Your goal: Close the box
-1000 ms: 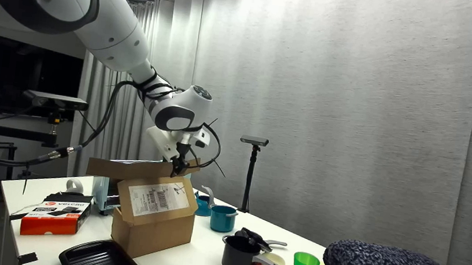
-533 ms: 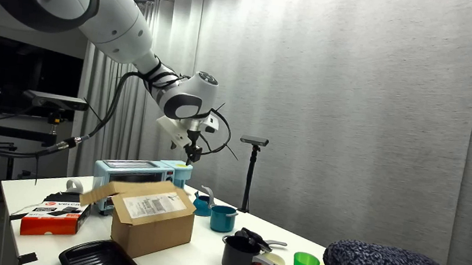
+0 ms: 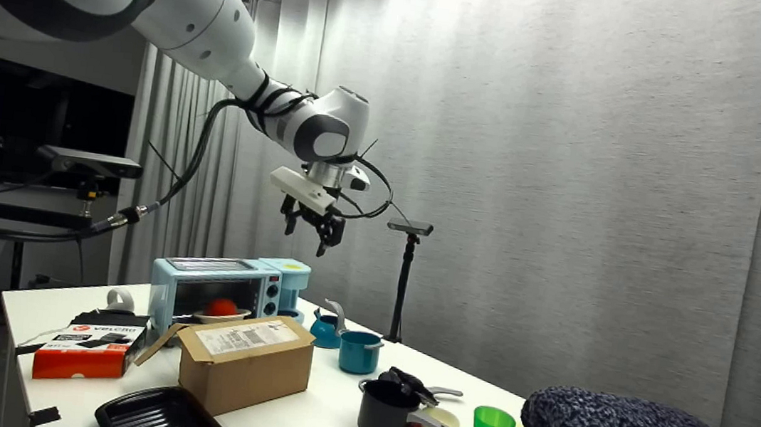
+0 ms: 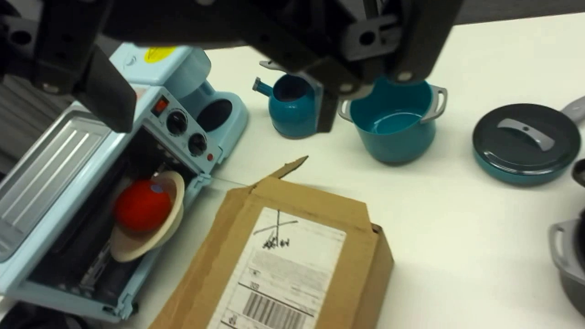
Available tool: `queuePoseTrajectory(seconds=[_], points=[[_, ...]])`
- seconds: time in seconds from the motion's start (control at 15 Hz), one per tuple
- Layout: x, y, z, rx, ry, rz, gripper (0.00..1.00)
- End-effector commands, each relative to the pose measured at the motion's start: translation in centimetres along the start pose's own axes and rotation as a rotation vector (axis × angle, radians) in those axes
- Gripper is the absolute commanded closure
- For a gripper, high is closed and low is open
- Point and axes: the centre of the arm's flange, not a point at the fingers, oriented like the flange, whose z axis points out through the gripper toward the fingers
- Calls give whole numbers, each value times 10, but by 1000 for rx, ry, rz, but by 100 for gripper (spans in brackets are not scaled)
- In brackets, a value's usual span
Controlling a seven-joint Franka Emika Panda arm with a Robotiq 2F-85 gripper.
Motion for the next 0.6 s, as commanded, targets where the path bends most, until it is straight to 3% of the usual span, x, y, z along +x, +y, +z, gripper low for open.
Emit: queuePoseTrajectory(seconds=[0.0, 0.27, 0.33, 0.53], points=[[4, 17, -47, -44, -85, -32, 0], [-9, 30, -73, -27, -126, 16, 0], [-9, 26, -59, -40, -108, 12, 0], [-11, 30, -65, -42, -114, 19, 0]])
